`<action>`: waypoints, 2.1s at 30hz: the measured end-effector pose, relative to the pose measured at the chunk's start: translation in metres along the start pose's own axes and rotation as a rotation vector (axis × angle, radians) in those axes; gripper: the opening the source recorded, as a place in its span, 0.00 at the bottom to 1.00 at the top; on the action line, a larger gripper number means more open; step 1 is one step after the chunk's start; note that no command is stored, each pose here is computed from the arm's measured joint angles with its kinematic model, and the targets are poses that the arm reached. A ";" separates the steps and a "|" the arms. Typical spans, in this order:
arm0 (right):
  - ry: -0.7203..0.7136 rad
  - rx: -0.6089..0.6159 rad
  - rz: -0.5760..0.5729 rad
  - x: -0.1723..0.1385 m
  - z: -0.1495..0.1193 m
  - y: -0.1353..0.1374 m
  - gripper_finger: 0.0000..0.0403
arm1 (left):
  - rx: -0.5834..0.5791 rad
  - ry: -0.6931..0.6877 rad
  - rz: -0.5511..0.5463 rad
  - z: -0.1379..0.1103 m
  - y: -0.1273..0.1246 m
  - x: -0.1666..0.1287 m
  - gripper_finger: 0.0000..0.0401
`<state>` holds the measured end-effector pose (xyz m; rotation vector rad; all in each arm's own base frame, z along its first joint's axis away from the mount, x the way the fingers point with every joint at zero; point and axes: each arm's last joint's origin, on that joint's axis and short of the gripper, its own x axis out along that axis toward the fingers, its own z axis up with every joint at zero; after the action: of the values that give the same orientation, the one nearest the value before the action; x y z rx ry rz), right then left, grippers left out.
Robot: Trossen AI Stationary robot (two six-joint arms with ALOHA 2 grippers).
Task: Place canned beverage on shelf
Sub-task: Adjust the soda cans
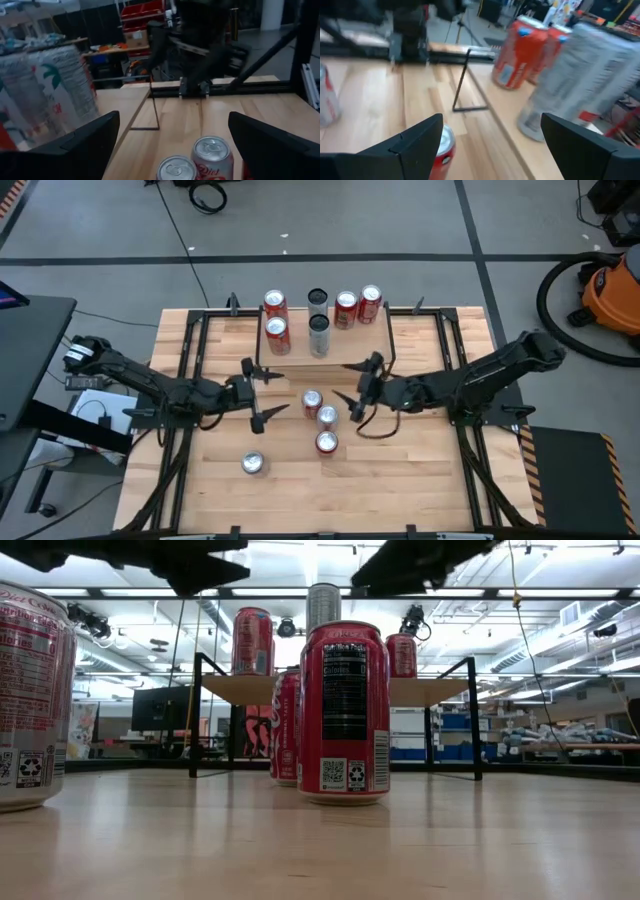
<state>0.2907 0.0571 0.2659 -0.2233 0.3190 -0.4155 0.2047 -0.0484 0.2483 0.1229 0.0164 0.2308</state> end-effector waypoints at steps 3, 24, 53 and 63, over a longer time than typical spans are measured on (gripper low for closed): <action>0.064 -0.056 0.013 0.009 0.007 0.012 0.86 | -0.050 0.007 0.018 -0.001 0.003 0.002 0.96; 0.117 0.063 -0.167 -0.039 0.037 0.014 0.86 | -0.114 -0.072 0.137 0.028 -0.003 -0.007 0.96; 0.202 0.003 -0.374 -0.037 0.001 -0.104 0.86 | -0.013 0.064 0.454 0.056 0.052 -0.045 0.96; 0.127 -0.074 -0.337 -0.035 0.004 -0.114 0.86 | -0.100 0.094 0.574 0.048 0.092 -0.044 0.96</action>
<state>0.2210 -0.0293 0.3103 -0.3255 0.4238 -0.7536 0.1425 0.0246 0.3073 0.0140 0.0631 0.8100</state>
